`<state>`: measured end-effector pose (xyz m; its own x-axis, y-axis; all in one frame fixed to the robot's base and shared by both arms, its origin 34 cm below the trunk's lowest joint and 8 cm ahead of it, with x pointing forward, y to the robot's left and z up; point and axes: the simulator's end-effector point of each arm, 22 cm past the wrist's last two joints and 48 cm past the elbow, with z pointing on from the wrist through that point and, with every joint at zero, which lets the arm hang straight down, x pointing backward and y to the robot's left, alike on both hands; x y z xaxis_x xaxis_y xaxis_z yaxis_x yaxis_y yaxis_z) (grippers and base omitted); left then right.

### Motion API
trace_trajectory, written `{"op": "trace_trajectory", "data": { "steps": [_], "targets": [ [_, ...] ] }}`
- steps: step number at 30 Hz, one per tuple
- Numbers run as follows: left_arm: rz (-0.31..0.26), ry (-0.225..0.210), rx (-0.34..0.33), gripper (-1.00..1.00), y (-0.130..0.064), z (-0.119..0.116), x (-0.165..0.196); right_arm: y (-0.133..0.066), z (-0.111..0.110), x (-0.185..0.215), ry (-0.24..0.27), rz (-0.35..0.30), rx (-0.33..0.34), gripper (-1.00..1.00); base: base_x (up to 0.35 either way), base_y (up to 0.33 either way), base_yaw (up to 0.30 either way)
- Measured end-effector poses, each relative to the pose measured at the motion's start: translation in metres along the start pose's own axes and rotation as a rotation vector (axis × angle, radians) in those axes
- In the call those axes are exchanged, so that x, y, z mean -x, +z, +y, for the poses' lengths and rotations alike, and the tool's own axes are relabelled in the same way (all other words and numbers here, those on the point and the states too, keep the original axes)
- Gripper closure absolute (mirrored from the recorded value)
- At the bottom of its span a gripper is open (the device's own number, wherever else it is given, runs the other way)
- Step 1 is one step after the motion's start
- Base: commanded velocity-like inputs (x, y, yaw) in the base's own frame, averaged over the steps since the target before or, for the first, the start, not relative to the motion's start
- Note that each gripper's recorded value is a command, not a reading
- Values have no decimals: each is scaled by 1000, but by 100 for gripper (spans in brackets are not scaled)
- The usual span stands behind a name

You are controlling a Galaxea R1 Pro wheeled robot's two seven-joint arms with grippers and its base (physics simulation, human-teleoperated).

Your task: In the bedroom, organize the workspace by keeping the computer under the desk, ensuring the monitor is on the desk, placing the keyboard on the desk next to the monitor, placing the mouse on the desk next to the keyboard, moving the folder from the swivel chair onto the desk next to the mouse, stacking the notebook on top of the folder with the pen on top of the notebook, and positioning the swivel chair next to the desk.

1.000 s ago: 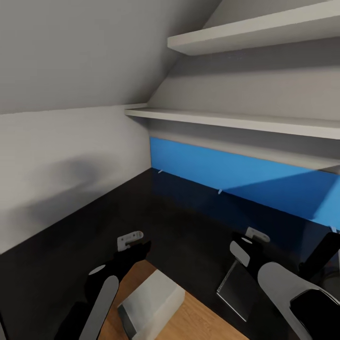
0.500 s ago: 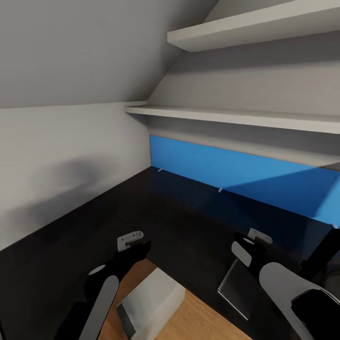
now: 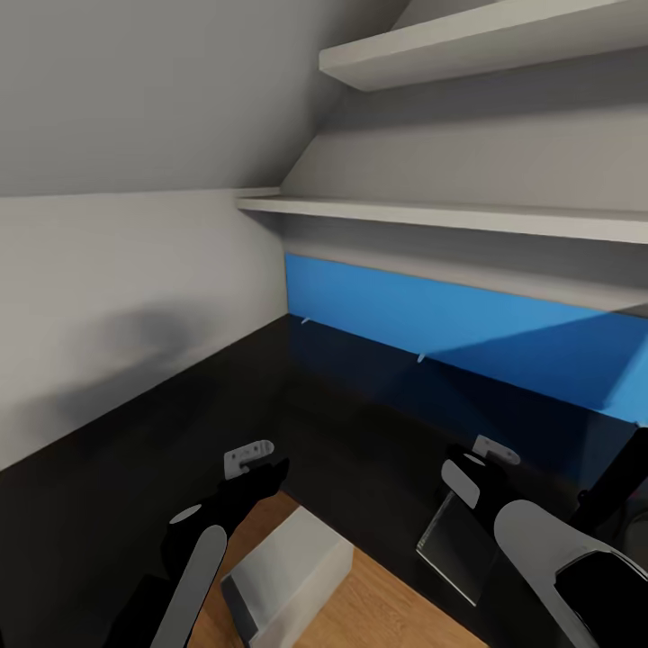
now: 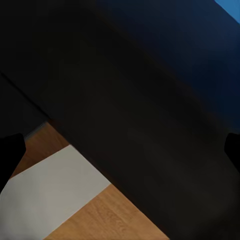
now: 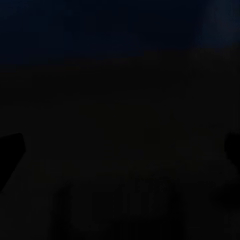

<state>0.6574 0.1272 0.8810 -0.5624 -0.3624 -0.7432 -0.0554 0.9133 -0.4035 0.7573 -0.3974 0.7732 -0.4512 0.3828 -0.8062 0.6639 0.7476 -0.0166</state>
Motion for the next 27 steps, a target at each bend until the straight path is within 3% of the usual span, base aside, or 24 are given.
{"op": "trace_trajectory", "data": {
  "steps": [11,27],
  "targets": [
    [-1,1,0,-100,9,7,-13,13,-18,-20,9,25,-61,-100,0,0,0],
    [1,2,-2,-100,13,8,-18,17,-18,-28,13,36,-63,-100,0,0,0]
  ]
}}
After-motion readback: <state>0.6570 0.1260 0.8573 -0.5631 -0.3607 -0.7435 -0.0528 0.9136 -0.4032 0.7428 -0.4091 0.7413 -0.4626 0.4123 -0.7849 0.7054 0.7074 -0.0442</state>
